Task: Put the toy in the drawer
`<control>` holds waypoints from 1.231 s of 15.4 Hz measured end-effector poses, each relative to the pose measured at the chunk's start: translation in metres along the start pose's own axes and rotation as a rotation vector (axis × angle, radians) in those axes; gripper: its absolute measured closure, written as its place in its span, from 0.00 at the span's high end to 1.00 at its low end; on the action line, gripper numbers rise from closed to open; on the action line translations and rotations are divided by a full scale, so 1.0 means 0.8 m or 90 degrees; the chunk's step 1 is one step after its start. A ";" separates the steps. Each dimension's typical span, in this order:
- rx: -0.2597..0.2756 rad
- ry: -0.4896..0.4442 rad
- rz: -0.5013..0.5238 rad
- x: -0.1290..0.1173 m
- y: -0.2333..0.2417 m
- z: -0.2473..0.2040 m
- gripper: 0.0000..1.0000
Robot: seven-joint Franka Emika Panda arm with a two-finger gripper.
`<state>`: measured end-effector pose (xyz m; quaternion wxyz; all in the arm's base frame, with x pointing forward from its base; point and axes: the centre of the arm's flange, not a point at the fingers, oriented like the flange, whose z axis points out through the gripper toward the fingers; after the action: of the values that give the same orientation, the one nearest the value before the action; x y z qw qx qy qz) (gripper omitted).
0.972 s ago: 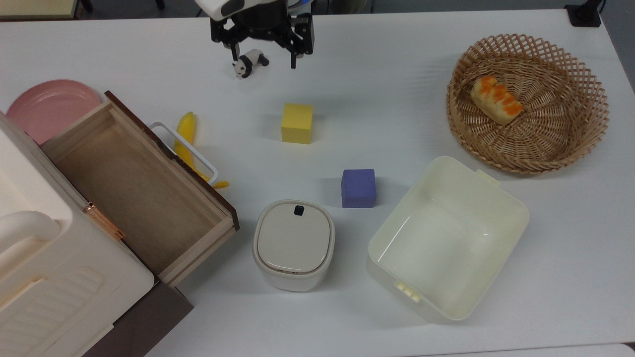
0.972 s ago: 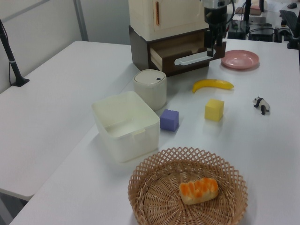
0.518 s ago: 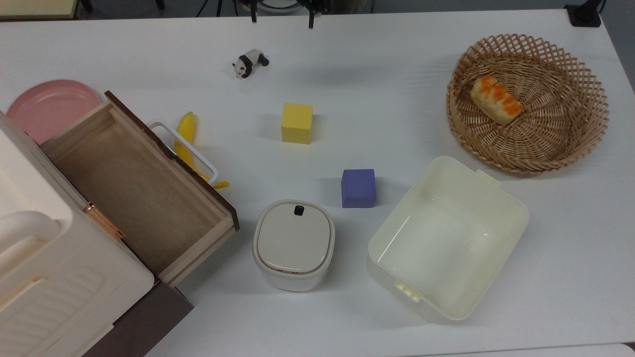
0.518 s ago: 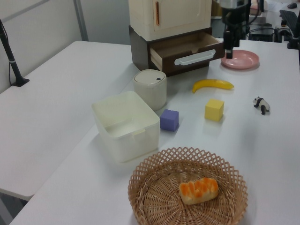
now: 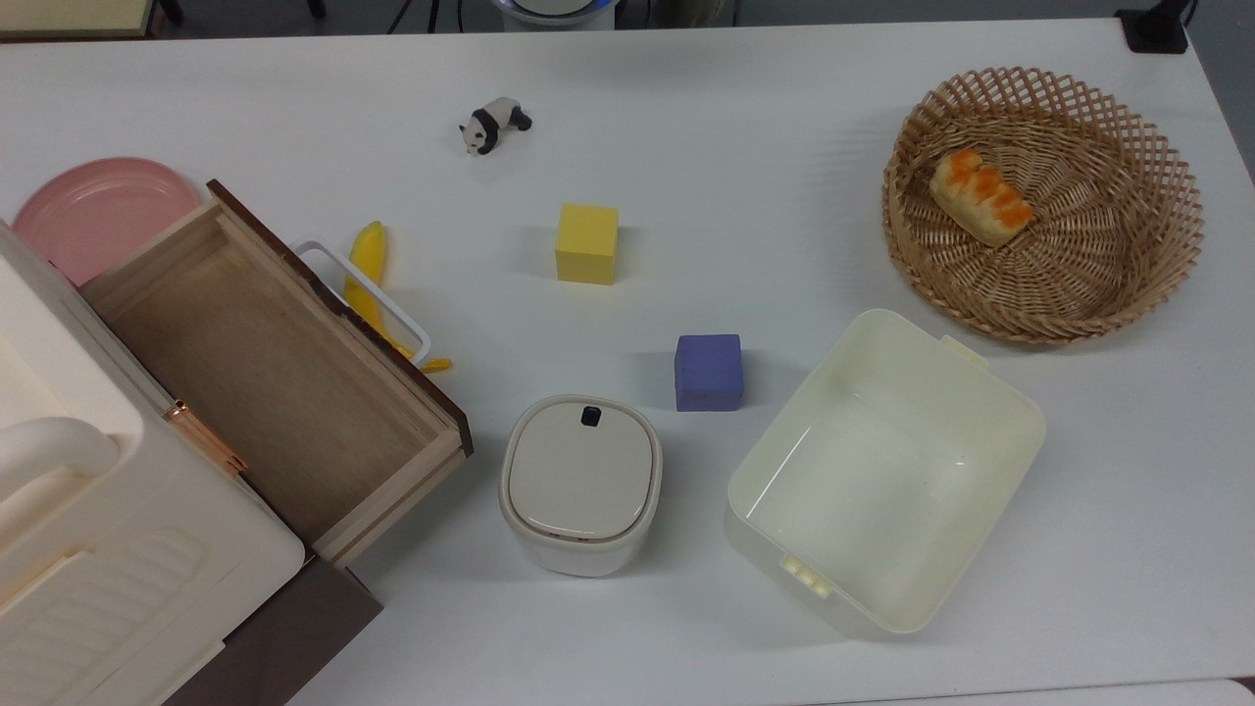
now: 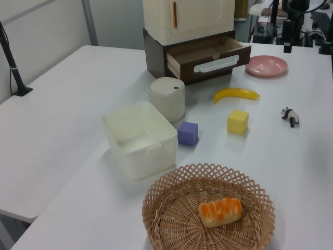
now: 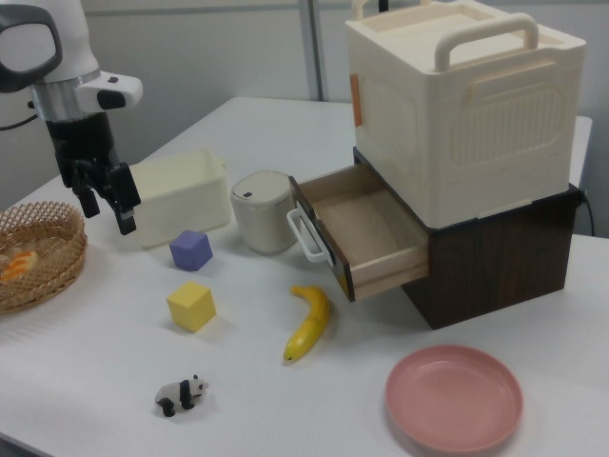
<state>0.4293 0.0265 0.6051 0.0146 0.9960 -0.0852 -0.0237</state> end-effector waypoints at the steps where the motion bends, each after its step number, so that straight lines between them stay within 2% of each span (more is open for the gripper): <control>1: 0.008 0.003 0.055 0.002 0.010 -0.001 1.00; 3: 0.011 0.005 0.153 0.006 0.024 0.000 1.00; 5: 0.010 0.004 0.212 0.007 0.026 0.001 1.00; 7: 0.024 -0.002 0.252 0.008 0.022 0.003 1.00; 11: 0.025 -0.009 0.262 0.010 0.027 0.019 1.00; 16: 0.019 -0.032 0.227 0.014 0.037 0.092 1.00; 19: 0.021 -0.026 0.213 0.016 0.048 0.134 1.00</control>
<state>0.4301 -0.0166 0.4987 0.0005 0.9672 -0.2508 -0.0396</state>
